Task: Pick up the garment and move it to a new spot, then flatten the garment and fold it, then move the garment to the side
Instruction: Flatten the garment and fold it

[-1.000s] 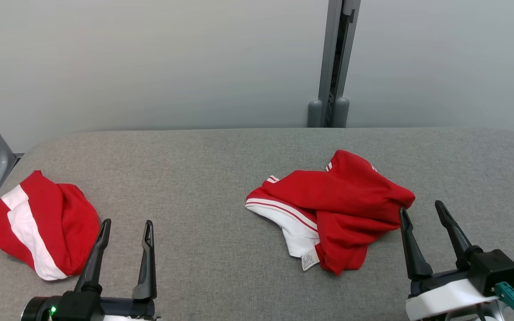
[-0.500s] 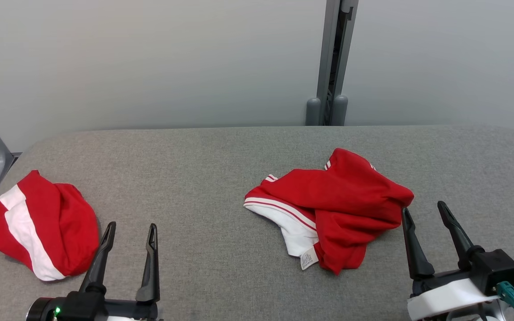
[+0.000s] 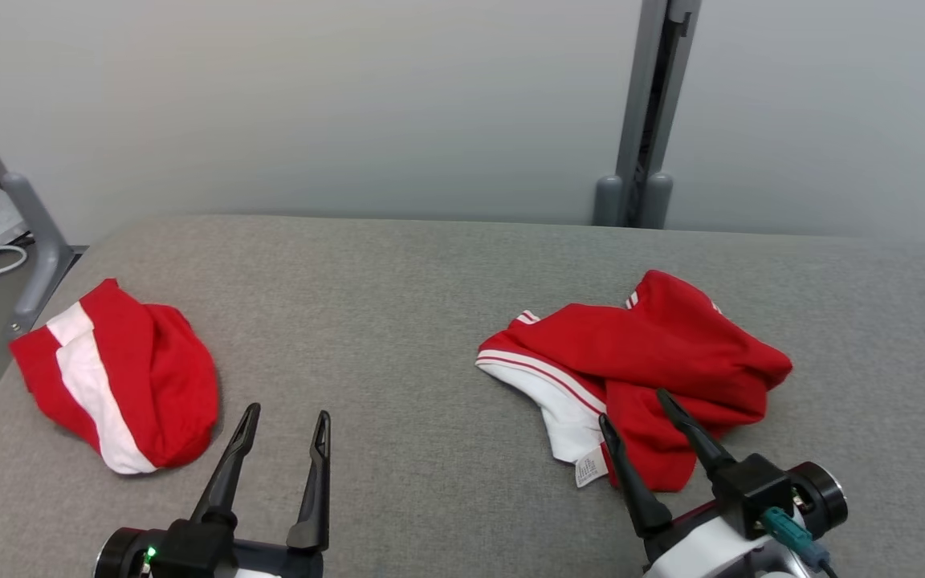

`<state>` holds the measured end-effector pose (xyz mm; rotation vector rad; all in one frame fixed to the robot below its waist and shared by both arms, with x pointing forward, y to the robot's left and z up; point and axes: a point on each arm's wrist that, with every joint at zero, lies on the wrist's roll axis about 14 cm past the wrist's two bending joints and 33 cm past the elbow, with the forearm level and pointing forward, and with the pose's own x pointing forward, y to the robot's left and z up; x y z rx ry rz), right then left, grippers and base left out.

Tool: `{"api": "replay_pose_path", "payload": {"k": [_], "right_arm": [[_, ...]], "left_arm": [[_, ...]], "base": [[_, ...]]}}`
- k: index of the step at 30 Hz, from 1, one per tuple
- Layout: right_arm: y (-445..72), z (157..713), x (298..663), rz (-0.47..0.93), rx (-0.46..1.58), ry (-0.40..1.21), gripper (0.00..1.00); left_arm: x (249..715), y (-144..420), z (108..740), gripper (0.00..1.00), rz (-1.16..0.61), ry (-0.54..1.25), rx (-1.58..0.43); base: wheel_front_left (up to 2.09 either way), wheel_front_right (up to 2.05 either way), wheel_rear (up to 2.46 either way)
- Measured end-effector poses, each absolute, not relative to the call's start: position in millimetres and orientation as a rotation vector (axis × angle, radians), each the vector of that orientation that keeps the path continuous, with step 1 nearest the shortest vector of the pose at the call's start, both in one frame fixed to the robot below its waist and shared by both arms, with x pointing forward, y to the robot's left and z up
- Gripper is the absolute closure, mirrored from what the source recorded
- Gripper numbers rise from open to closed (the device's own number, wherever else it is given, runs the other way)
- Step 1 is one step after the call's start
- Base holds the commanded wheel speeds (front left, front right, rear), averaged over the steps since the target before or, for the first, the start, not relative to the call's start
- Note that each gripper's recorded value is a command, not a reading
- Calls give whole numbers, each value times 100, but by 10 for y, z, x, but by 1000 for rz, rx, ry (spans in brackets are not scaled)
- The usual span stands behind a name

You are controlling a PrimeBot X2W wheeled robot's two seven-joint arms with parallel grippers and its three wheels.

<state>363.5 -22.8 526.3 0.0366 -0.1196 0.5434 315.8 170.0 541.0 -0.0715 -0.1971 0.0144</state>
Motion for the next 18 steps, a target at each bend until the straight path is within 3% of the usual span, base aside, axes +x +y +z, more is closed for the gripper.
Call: {"api": "replay_pose_path", "payload": {"k": [7,18], "right_arm": [[137,4823,3711,682,-92,42,0],[225,4178,3934,692,-149,317,0]], "left_arm": [[3074,1855,5385,0,78,-190,-89],[2936,2121,5331,0,186,-170,-100]], "base": [[0,0,0],[0,0,0]]}}
